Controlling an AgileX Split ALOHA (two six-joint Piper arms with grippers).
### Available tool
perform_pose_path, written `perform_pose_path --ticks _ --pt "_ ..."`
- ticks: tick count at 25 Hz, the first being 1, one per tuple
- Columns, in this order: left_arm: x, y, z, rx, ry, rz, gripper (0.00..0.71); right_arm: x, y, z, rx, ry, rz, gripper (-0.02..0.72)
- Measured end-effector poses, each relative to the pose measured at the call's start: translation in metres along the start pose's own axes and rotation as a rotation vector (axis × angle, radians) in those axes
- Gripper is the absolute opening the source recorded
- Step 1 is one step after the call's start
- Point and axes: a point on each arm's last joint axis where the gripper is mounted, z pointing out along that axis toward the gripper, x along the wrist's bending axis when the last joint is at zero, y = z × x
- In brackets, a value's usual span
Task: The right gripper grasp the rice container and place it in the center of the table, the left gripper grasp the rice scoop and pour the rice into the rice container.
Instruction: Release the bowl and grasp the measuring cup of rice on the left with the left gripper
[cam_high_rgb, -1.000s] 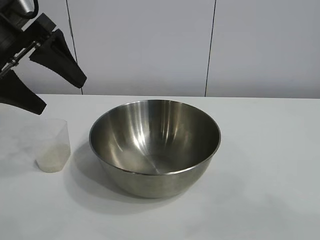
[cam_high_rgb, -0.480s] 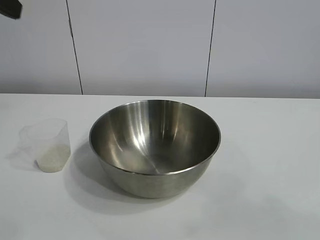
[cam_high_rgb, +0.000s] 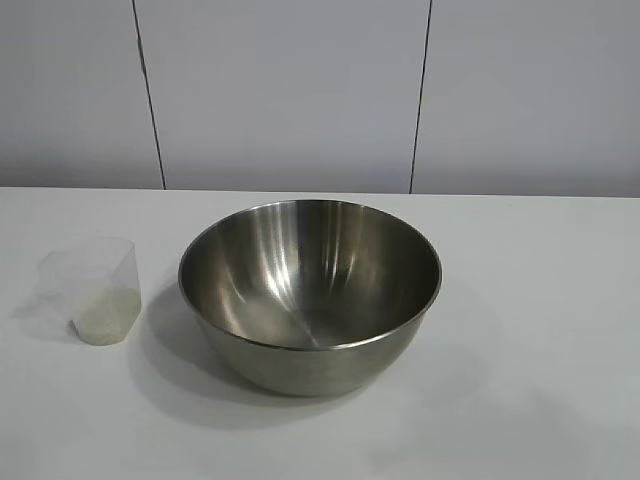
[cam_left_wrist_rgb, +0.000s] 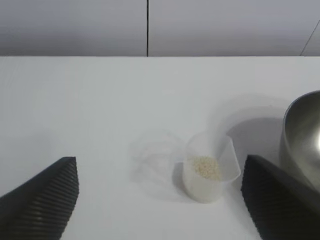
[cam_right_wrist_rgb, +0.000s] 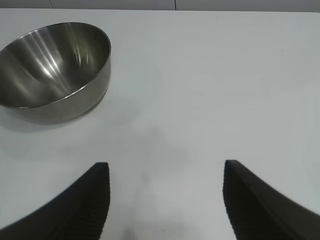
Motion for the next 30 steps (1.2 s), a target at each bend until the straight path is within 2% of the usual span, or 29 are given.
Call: perform_pose_path --ticks 4,10,14,17,20,22,23,25,26,30 --pt "0.003 -0.011 0.001 -0.043 0.049 -0.014 0.580 0.000 0.000 0.000 0.000 0.000 0.000 0.452" --pt "-0.013 -0.043 -0.004 -0.153 -0.013 0.018 0.570 0.000 0.000 0.000 0.000 0.000 0.000 0.452" --pt "-0.014 -0.061 -0.007 -0.225 -0.035 0.010 0.570 0.000 0.000 0.000 0.001 0.000 0.000 0.452" --pt "-0.018 -0.074 0.002 -0.167 -0.061 0.078 0.570 0.000 0.000 0.000 0.001 0.000 0.000 0.452" --pt "-0.026 -0.085 0.015 -0.087 -0.121 0.190 0.570 0.000 0.000 0.000 0.001 0.000 0.000 0.452" --pt "-0.030 -0.093 0.024 -0.048 -0.150 0.194 0.570 0.000 0.000 0.000 0.001 0.000 0.000 0.452" --pt "-0.031 -0.097 0.030 -0.034 -0.153 0.176 0.570 0.000 0.000 0.000 0.001 0.000 0.000 0.452" --pt "-0.032 -0.098 0.039 -0.089 -0.150 0.148 0.570 0.000 0.000 0.000 0.001 0.000 0.000 0.452" --pt "-0.033 -0.101 0.045 -0.083 -0.147 0.150 0.570 0.000 0.000 0.000 0.001 0.000 0.000 0.452" --pt "-0.034 -0.124 0.068 0.048 -0.129 0.172 0.570 0.000 0.000 0.000 0.001 0.000 0.000 0.452"
